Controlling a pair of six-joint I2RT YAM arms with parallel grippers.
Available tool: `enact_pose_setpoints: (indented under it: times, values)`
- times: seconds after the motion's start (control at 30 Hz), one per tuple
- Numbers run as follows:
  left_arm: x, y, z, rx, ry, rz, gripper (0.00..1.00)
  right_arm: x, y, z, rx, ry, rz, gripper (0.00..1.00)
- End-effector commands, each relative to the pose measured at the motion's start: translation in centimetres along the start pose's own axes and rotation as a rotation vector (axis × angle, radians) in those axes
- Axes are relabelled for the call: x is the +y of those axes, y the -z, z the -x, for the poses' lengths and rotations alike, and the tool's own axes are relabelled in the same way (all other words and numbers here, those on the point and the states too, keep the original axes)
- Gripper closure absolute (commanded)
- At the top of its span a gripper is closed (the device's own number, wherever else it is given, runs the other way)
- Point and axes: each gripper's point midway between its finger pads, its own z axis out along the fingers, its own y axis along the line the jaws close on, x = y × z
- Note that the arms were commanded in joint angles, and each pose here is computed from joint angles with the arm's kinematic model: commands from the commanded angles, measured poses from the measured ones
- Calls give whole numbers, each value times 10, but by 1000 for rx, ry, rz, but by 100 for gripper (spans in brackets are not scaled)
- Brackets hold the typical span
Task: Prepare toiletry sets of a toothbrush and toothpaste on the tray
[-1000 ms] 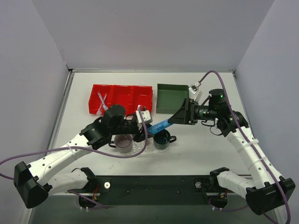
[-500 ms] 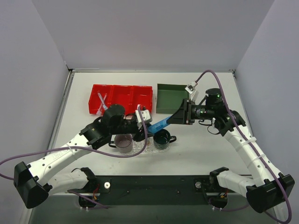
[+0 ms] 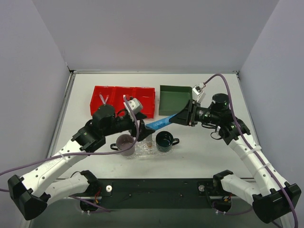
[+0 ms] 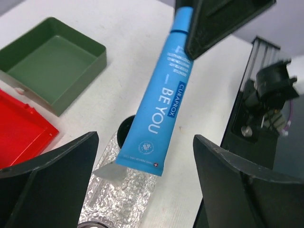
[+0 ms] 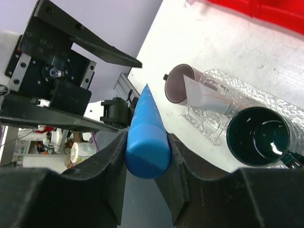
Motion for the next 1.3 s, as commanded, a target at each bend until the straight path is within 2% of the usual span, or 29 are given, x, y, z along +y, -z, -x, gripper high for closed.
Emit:
enact_pose_setpoints:
  times: [0.0,0.03,0.1,0.13,0.33,0.47,0.57,0.97,1.17,1.27]
  values:
    - [8,27,55,-229,176,115,8,34,11,26,-133,124,98,100]
    - [16,31,55,-252,275,171,8,36,14,26,-147,128,107,100]
    - [21,39,52,-275,376,208,7,43,17,31,-180,154,134,100]
    - [18,40,52,-284,457,194,8,46,18,31,-189,163,149,100]
    - [9,41,57,-352,737,88,8,76,30,37,-258,226,276,100]
    - [-14,39,73,-420,823,-113,9,84,35,35,-274,248,318,100]
    - [-20,34,76,-418,869,-186,15,88,38,35,-286,267,331,100]
    - [-27,31,79,-410,886,-236,59,88,40,34,-289,270,323,100]
    - [-29,33,80,-406,892,-245,76,86,38,36,-294,264,313,100]
    - [-30,35,80,-410,885,-242,93,84,38,37,-295,258,306,100]
